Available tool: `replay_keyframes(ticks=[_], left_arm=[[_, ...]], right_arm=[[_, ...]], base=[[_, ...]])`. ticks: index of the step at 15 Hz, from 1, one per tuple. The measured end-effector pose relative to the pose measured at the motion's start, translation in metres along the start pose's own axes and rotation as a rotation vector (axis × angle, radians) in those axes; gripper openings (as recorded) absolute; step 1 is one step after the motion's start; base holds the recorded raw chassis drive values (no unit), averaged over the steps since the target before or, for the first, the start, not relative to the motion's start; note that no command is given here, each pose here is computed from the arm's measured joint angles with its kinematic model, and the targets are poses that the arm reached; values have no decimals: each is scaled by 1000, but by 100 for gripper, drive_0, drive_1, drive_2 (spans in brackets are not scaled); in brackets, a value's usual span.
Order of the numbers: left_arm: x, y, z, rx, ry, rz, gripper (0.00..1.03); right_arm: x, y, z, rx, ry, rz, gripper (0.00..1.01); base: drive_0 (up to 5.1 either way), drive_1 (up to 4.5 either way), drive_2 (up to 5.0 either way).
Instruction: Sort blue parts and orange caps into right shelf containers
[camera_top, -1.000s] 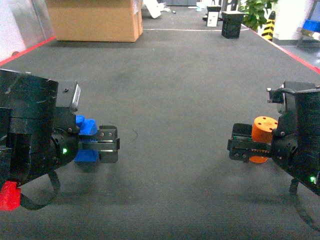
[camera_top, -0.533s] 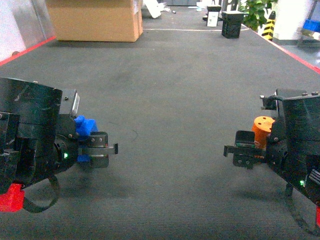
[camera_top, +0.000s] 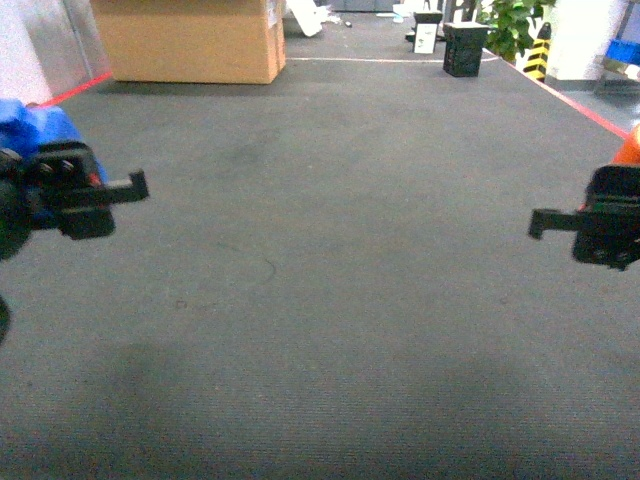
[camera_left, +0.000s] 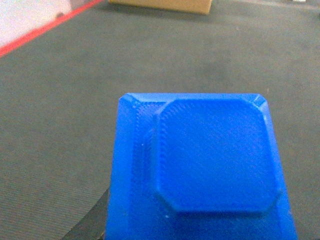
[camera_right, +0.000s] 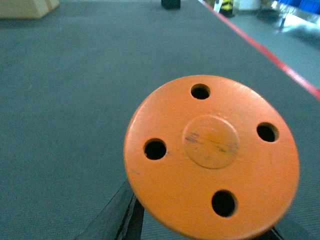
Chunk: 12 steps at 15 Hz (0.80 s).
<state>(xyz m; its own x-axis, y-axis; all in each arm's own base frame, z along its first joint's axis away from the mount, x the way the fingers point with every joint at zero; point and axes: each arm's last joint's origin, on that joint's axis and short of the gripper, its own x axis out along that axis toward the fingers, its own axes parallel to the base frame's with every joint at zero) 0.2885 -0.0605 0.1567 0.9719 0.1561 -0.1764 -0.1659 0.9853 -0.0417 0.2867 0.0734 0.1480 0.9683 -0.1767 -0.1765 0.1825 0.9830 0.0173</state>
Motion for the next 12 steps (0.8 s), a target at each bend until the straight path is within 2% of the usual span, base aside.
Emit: replay_keyframes(ticks=[3, 4, 6, 8, 10, 11, 12], left_arm=[[-58, 15, 25, 32, -111, 56, 43], [-78, 18, 33, 37, -150, 66, 43], [-114, 29, 50, 19, -229, 98, 43], [-146, 40, 65, -38, -318, 122, 43], [-161, 46, 71, -79, -373, 132, 43], [-161, 49, 72, -87, -383, 144, 43], [-157, 48, 71, -78, -370, 144, 43]], right_arm=[[-58, -21, 23, -34, -86, -42, 41], [-76, -26, 30, -36, -119, -47, 41], [-109, -41, 51, -14, -210, -78, 41], [-139, -56, 64, 21, -294, -111, 41], [-155, -61, 70, 58, -348, -107, 41], [-158, -61, 72, 69, -352, -108, 41], [-154, -58, 68, 44, -316, -92, 41]], base=[[0, 0, 0], [0, 0, 0], [0, 0, 0], [0, 0, 0], [0, 0, 0], [0, 0, 0], [0, 0, 0]])
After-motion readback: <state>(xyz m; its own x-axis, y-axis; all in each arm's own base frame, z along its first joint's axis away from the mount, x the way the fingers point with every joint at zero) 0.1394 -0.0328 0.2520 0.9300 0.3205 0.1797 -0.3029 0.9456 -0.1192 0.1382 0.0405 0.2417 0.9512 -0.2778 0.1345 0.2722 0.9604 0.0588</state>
